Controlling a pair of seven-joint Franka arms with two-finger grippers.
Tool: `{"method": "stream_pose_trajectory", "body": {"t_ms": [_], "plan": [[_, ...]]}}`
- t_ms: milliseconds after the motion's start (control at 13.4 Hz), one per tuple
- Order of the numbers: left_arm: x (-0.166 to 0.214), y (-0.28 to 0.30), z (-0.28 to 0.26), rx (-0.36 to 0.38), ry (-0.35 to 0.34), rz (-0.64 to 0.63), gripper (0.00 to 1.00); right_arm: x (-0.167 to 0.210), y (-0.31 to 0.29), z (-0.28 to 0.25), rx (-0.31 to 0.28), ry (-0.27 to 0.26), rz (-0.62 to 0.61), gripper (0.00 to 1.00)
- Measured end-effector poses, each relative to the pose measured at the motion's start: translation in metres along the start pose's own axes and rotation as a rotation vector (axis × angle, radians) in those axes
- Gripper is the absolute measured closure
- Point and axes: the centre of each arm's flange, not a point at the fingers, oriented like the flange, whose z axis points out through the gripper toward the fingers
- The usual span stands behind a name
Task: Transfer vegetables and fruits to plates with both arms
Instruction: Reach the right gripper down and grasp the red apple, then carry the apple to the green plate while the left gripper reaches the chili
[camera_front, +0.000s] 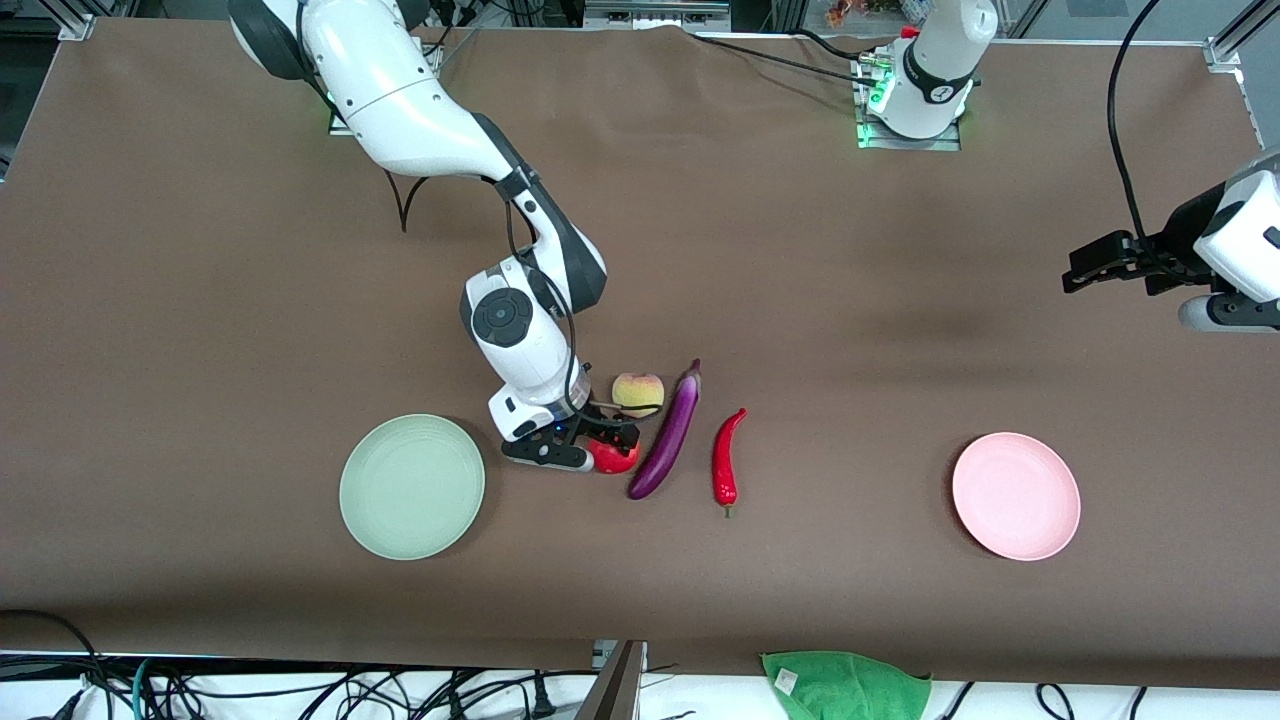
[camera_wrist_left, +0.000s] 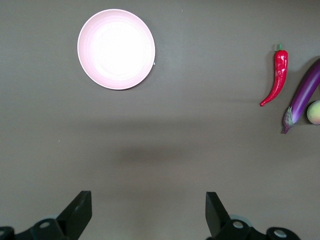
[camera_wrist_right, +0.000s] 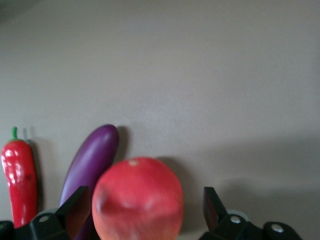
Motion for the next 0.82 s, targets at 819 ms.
{"method": "stream_pose_trajectory", "body": {"t_ms": [819], "plan": [[0.025, 0.0, 0.049, 0.008, -0.078, -0.103, 0.0, -0.001, 0.002, 0.022, 0.013, 0.029, -0.003, 0.14]]}}
